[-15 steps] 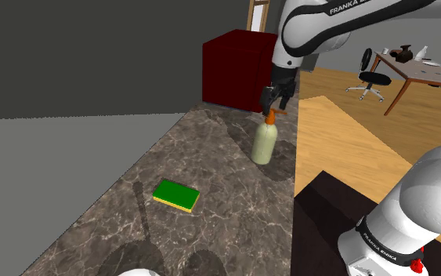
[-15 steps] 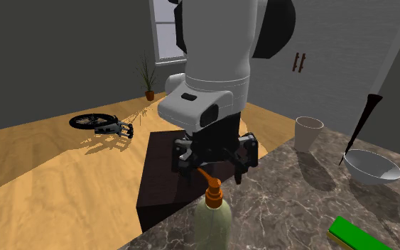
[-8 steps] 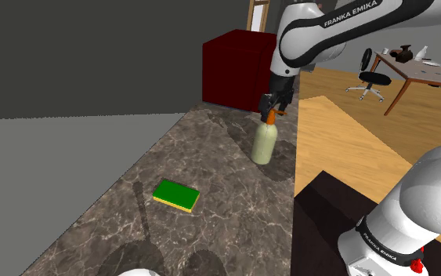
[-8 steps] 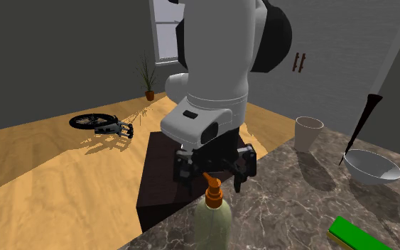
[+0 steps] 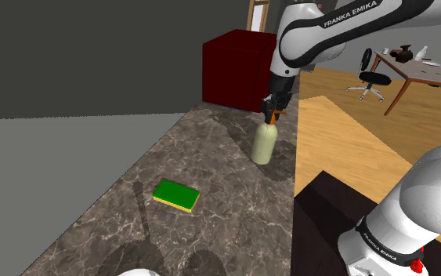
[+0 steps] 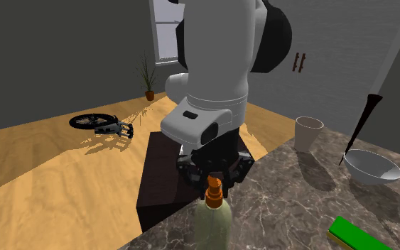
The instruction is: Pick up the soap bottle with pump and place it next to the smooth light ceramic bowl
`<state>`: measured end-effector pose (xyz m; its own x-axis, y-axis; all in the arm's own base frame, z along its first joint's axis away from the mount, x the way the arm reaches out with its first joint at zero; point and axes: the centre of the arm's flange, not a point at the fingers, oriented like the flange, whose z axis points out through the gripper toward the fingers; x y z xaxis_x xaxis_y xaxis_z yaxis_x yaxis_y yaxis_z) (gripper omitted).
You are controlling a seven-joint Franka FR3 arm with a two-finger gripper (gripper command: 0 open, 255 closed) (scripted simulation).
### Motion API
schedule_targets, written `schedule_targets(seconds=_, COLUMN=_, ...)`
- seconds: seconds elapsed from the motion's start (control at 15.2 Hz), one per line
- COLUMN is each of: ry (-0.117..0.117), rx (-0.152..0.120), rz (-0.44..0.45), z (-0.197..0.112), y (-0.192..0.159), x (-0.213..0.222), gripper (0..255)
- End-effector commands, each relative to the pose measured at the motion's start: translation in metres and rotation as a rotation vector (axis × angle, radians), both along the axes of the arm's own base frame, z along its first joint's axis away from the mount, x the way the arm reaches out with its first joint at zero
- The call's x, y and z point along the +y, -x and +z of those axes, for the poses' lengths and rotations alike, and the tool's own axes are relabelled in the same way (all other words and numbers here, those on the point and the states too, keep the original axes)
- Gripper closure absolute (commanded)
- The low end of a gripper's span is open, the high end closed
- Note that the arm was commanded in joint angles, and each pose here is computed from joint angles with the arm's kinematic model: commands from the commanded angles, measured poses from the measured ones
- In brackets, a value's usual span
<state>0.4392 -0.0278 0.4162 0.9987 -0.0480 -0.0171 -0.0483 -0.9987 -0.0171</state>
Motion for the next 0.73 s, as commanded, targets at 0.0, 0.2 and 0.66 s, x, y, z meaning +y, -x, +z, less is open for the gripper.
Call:
schedule_targets(seconds=0.0, ry=0.000, rx=0.000, rz=0.000, z=0.000, y=0.000, x=0.000, gripper=255)
schedule_targets(seconds=0.2, ry=0.000, rx=0.000, rz=0.000, z=0.000, y=0.000, x=0.000, gripper=255)
schedule_targets(seconds=0.66, ry=0.000, rx=0.000, rz=0.000, z=0.026, y=0.000, x=0.000, gripper=255)
